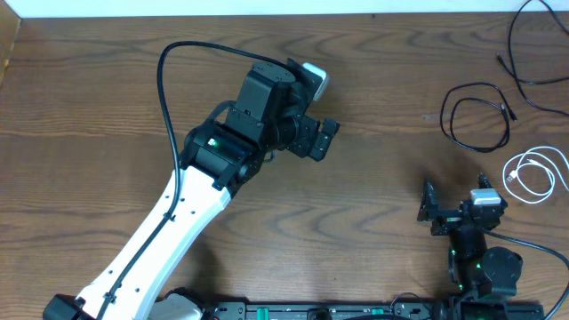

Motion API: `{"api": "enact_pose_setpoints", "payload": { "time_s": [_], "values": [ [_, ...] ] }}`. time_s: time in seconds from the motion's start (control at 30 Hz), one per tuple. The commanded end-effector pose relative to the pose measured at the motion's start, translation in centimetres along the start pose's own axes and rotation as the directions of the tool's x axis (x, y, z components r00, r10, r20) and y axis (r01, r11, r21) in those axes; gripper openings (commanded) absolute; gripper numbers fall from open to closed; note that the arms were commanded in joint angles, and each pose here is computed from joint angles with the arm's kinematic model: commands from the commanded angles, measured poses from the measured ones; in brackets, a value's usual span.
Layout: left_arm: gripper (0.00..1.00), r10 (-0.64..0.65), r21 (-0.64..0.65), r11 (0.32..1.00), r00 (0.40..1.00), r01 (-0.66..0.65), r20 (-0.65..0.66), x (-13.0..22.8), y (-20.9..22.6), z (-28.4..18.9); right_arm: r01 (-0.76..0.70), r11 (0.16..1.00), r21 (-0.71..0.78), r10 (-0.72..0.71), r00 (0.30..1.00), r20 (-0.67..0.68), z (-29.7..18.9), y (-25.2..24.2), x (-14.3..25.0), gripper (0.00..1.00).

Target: Untangle cables

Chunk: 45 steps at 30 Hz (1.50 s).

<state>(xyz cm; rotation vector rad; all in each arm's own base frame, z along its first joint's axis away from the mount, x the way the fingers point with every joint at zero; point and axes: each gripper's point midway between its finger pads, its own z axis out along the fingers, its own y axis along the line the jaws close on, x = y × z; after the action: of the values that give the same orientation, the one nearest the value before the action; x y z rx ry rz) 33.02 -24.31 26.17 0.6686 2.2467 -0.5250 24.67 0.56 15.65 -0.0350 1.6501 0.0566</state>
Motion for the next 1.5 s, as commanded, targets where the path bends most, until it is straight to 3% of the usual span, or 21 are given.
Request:
{"api": "enact_pose_setpoints", "payload": {
  "time_s": [0.0, 0.3, 0.5, 0.73, 0.97, 1.23, 1.47],
  "values": [
    [0.98, 0.017, 0.010, 1.000, 1.000, -0.017, 0.010, -0.5, -0.1, -0.1, -0.004, 1.000, -0.005, 0.004, 1.000, -0.008, 0.0, 0.1, 0.3, 0.99],
    [0.98, 0.002, -0.008, 1.000, 0.996, -0.002, -0.089, 1.9, 0.2, -0.2, -0.004, 1.000, -0.005, 0.004, 1.000, -0.008, 0.0, 0.1, 0.3, 0.99],
    [0.98, 0.005, -0.164, 0.986, 0.998, -0.016, -0.066, 1.4, 3.1, -0.5, -0.004, 1.000, -0.005, 0.004, 1.000, -0.008, 0.0, 0.1, 0.3, 0.99],
    [0.98, 0.006, -0.258, 0.966, 0.996, 0.018, 0.092, -2.1, 6.9, -3.0, -0.004, 1.000, -0.005, 0.004, 1.000, -0.008, 0.0, 0.1, 0.3, 0.99],
    [0.98, 0.015, -0.221, 0.972, 0.927, 0.073, 0.374, -6.6, 10.4, -7.2, -0.004, 1.000, -0.005, 0.004, 1.000, -0.008, 0.0, 0.1, 0.3, 0.99],
    [0.98, 0.037, -0.305, 0.943, 0.874, 0.129, 0.485, -4.6, 13.5, -10.8, -0.004, 1.000, -0.005, 0.004, 1.000, -0.008, 0.0, 0.1, 0.3, 0.99],
    [0.98, 0.143, -0.367, 0.920, 0.756, 0.136, 0.639, -2.0, 14.3, -12.8, -0.004, 1.000, -0.005, 0.004, 1.000, -0.008, 0.0, 0.1, 0.3, 0.99]
  ]
}}
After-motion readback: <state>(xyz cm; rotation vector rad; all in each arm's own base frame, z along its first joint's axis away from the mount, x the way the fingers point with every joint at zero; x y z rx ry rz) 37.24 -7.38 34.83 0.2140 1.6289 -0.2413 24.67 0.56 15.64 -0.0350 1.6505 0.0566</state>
